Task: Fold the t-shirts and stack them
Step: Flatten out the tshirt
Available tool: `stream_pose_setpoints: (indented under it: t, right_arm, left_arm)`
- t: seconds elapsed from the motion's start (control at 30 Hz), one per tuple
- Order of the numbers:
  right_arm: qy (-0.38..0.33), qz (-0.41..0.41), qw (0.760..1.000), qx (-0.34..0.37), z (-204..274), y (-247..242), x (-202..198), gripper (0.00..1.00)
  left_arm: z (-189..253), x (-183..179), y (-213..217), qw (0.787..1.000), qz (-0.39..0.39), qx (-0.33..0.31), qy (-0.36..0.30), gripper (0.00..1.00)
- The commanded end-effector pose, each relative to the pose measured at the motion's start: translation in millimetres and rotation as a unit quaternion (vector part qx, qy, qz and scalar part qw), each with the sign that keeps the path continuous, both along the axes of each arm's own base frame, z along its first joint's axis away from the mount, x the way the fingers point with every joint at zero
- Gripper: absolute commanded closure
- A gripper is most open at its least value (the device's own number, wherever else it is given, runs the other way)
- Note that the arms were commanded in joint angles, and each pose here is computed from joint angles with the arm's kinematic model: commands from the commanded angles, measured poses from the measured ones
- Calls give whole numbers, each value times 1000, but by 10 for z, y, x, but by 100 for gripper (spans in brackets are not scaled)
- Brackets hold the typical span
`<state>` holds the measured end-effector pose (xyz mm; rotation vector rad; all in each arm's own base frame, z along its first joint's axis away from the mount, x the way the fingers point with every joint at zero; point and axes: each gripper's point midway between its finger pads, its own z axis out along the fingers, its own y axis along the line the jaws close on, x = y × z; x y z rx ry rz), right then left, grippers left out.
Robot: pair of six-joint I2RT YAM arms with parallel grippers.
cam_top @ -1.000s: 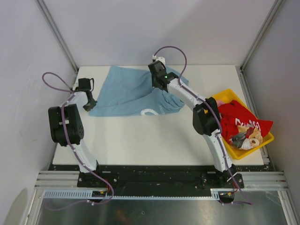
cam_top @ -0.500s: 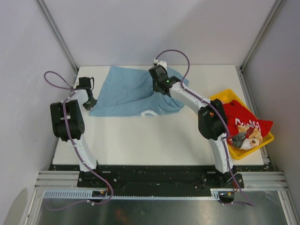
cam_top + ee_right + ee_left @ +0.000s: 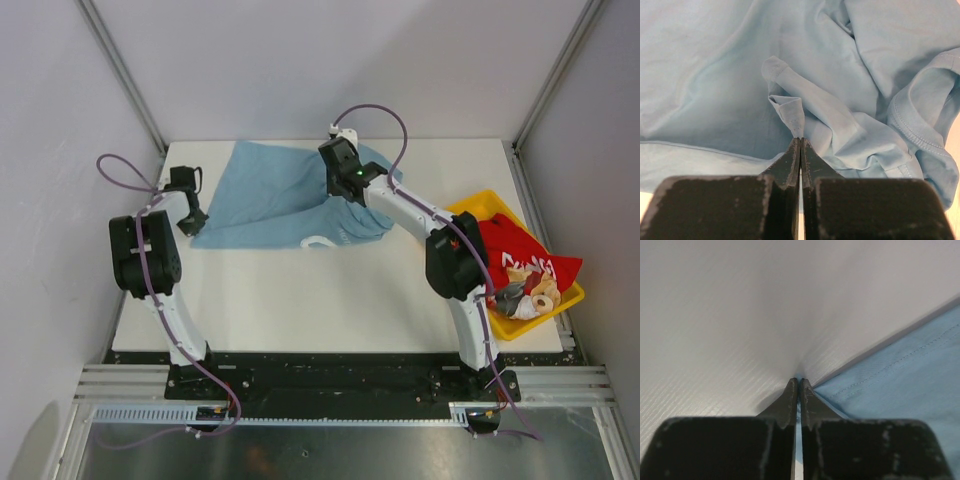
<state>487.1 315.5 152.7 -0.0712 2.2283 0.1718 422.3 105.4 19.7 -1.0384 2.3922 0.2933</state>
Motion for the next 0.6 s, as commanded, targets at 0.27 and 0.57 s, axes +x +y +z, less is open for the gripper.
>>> stream_pose_setpoints:
  t: [0.27, 0.57]
  right_arm:
    - [-16, -33, 999, 27, 356, -122, -216, 100]
    - [33, -63, 995, 76, 100, -350, -765, 100]
  left_arm:
    - [518, 23, 46, 998, 9, 10, -59, 100]
    - [584, -245, -33, 998, 13, 0, -65, 100]
